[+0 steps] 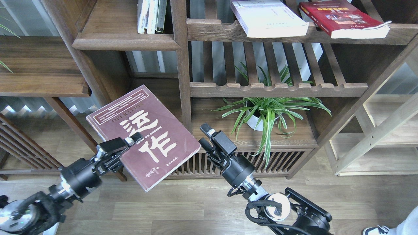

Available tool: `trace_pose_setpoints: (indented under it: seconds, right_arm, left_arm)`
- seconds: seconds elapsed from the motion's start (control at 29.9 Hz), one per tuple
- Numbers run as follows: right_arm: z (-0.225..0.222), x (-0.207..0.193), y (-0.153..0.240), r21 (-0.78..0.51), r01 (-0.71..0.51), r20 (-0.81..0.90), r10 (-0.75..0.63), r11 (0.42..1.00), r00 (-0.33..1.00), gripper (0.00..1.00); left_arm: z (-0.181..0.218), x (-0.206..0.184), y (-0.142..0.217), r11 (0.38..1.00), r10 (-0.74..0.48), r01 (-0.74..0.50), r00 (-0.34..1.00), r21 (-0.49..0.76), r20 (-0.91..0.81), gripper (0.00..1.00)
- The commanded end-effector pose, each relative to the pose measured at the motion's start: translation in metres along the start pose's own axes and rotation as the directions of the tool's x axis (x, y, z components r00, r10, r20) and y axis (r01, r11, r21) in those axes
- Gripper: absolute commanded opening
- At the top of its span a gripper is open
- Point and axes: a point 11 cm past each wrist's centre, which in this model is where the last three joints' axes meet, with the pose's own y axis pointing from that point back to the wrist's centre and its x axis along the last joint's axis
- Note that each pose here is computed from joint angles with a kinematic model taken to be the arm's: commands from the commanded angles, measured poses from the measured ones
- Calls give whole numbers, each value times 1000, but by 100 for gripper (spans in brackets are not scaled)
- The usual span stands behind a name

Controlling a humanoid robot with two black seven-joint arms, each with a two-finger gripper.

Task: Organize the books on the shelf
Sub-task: 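Lift the maroon book with the left gripper up toward the upper shelf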

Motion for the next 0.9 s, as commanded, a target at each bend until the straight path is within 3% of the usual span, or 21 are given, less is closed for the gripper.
trace_pose_setpoints:
  seconds: [0.0,0.37,0.87]
  right_arm:
    - [-2,0,-1,0,-2,-6,2,1000,1000,99]
    - [-4,-3,-5,-12,6,-29,-6,1000,1000,98]
    - [-8,-3,-15,-63,-3,-127,-5,998,992,98]
  left_arm:
    - [10,-3,14,999,40,-41,997,15,64,2]
    - [66,-22,48,989,147,-140,932,-45,333,2]
    - [136,-84,63,979,194,-97,722,-180,664,2]
